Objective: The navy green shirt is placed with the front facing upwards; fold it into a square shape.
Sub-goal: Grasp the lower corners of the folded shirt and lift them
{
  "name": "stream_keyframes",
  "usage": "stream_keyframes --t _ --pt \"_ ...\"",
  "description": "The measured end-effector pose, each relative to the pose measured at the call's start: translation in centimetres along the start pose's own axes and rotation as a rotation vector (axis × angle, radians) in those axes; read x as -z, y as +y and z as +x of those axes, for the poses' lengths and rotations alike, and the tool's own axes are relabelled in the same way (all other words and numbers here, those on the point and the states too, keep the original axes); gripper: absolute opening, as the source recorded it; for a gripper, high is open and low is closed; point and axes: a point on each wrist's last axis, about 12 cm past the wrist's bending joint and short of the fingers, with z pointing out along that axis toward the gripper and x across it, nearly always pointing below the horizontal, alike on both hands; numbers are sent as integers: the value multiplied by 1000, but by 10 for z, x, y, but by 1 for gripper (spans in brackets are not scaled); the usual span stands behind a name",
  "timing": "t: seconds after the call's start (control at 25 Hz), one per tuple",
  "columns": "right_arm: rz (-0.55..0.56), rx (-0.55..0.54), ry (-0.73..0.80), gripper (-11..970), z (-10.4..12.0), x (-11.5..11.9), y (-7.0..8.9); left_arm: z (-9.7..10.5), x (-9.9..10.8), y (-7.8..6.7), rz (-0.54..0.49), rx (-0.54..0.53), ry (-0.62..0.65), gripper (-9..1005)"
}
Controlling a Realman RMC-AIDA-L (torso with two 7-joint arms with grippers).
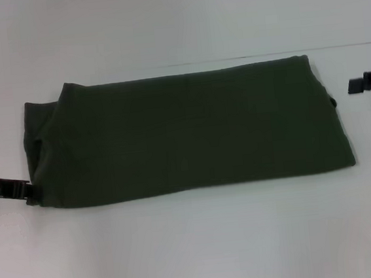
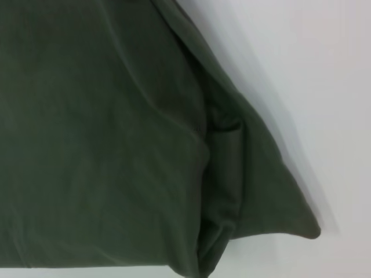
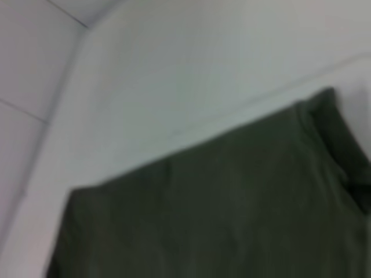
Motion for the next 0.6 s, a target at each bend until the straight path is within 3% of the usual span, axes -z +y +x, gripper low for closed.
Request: stream_keyframes --t 0.24,0.4,0.6 --pt "163 60 167 900 -12 -4 17 -1 1 0 0 -11 -1 43" --pt "262 86 233 892 -15 -9 20 -1 1 0 0 -13 -2 43" --pt "279 88 264 882 -6 -25 17 1 1 2 -2 -4 -7 43"
